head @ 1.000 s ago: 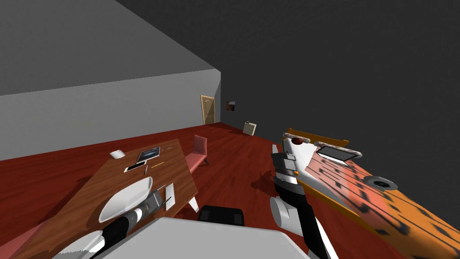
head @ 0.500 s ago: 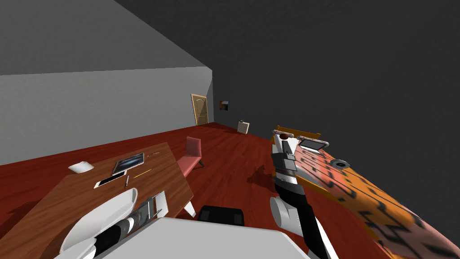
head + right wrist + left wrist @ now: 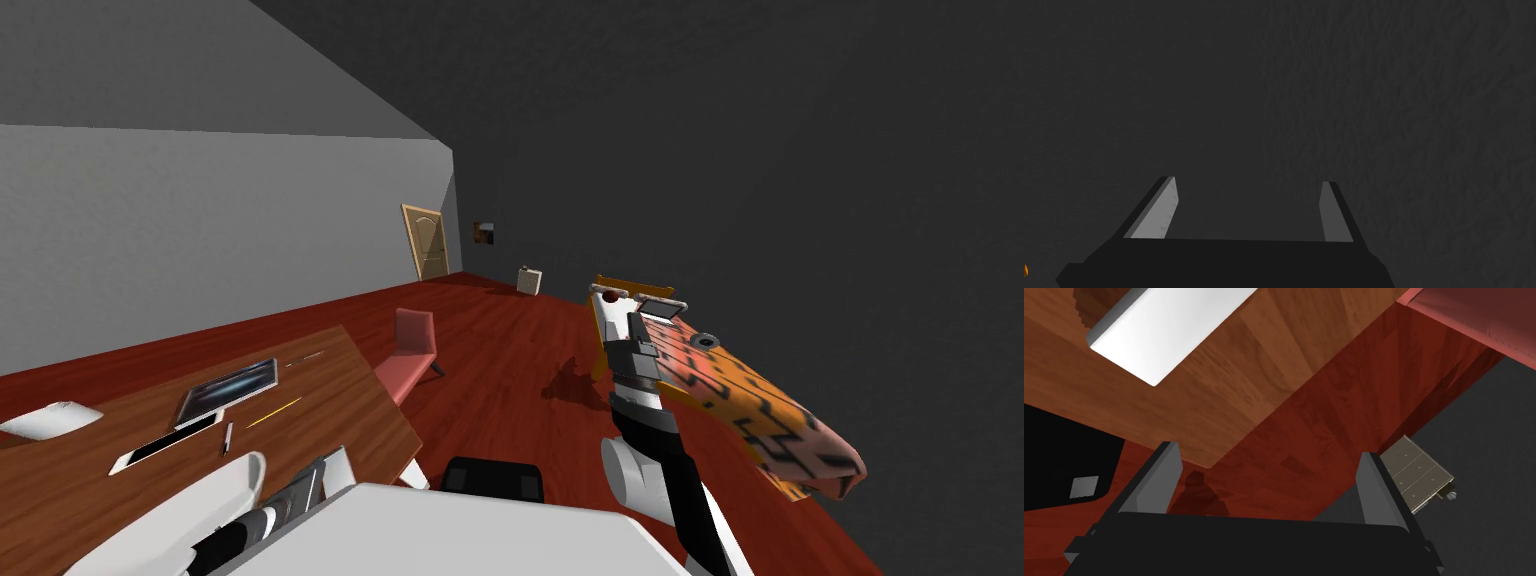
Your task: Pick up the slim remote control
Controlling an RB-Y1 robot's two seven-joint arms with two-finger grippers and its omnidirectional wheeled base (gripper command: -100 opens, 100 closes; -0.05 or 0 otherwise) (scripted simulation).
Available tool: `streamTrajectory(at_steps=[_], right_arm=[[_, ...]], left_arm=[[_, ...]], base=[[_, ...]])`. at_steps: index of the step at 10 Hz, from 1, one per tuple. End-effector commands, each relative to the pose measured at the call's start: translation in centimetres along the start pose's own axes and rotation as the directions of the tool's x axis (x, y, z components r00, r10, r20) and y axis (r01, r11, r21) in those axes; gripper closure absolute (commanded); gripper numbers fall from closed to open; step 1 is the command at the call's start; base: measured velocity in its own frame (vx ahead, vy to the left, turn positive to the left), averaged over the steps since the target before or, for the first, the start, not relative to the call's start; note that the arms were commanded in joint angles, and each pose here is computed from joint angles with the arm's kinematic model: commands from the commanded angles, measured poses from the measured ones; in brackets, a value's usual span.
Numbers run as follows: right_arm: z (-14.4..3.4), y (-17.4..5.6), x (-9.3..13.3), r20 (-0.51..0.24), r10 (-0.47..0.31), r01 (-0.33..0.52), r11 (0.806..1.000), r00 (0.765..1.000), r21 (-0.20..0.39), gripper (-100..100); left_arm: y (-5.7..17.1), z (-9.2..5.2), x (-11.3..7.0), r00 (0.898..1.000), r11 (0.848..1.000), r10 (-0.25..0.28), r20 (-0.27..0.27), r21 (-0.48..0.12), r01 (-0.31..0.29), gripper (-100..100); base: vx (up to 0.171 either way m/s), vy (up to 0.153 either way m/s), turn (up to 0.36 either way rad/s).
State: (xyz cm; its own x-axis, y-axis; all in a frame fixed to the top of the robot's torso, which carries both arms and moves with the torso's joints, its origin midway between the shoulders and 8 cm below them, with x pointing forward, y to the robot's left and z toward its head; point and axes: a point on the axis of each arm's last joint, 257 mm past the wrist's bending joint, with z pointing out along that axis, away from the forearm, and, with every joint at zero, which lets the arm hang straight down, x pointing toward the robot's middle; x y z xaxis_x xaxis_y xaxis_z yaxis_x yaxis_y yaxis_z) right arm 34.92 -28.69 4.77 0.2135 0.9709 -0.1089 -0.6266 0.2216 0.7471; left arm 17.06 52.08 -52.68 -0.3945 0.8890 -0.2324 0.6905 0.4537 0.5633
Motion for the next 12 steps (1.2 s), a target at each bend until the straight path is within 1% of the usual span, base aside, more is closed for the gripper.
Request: streamTrajectory(at_steps=[1,2,3,4,5,6,7,8,9,10,11,12], right_arm=[[0.0,0.0,0.0,0.0,0.0,0.0,1.0,1.0,0.0,0],[0.0,0.0,0.0,0.0,0.0,0.0,1.0,1.0,0.0,0],[0.0,0.0,0.0,0.0,0.0,0.0,1.0,1.0,0.0,0],[0.0,0.0,0.0,0.0,0.0,0.0,1.0,1.0,0.0,0],[0.0,0.0,0.0,0.0,0.0,0.0,1.0,1.0,0.0,0],[0.0,0.0,0.0,0.0,0.0,0.0,1.0,1.0,0.0,0],[0.0,0.0,0.0,0.0,0.0,0.0,1.0,1.0,0.0,0],[0.0,0.0,0.0,0.0,0.0,0.0,1.0,1.0,0.0,0],[0.0,0.0,0.0,0.0,0.0,0.0,1.0,1.0,0.0,0],[0.0,0.0,0.0,0.0,0.0,0.0,1.0,1.0,0.0,0],[0.0,0.0,0.0,0.0,0.0,0.0,1.0,1.0,0.0,0],[0.0,0.0,0.0,0.0,0.0,0.0,1.0,1.0,0.0,0]], left_arm=[[-0.9,0.1,0.8,0.999,0.999,0.03,-0.019,0.027,-0.03,-100],[-1.6,0.1,1.8,0.995,0.995,0.089,-0.04,0.054,-0.087,-100],[-2.3,0.0,2.3,0.993,0.991,0.112,-0.049,0.076,-0.108,-100],[-3.0,-0.1,2.7,0.993,0.991,0.107,-0.056,0.088,-0.102,-100],[-3.2,0.0,3.4,0.983,0.98,0.17,-0.066,0.113,-0.161,-100],[-4.7,-0.3,4.3,0.98,0.974,0.183,-0.078,0.147,-0.17,-100],[-5.4,-0.3,5.0,0.97,0.961,0.228,-0.084,0.177,-0.211,-100],[-7.0,-0.8,5.9,0.965,0.95,0.247,-0.092,0.217,-0.223,-100],[-7.4,-0.7,6.3,0.953,0.935,0.289,-0.089,0.24,-0.261,-100],[-8.8,-1.2,7.0,0.947,0.921,0.309,-0.091,0.277,-0.274,-100],[-9.7,-1.2,7.5,0.935,0.901,0.346,-0.083,0.307,-0.306,-100],[-11.0,-1.7,8.0,0.929,0.886,0.361,-0.082,0.34,-0.314,-100]], base=[[-0.008,0.017,-0.005],[-0.012,0.017,-0.355],[-0.014,0.032,-0.209],[-0.005,0.019,0.036],[-0.008,0.02,-0.285],[-0.008,0.03,-0.216],[-0.008,0.039,-0.339],[-0.008,0.042,-0.154],[-0.006,0.041,-0.258],[-0.005,0.04,-0.185],[-0.009,0.046,-0.231],[-0.006,0.044,-0.139]])
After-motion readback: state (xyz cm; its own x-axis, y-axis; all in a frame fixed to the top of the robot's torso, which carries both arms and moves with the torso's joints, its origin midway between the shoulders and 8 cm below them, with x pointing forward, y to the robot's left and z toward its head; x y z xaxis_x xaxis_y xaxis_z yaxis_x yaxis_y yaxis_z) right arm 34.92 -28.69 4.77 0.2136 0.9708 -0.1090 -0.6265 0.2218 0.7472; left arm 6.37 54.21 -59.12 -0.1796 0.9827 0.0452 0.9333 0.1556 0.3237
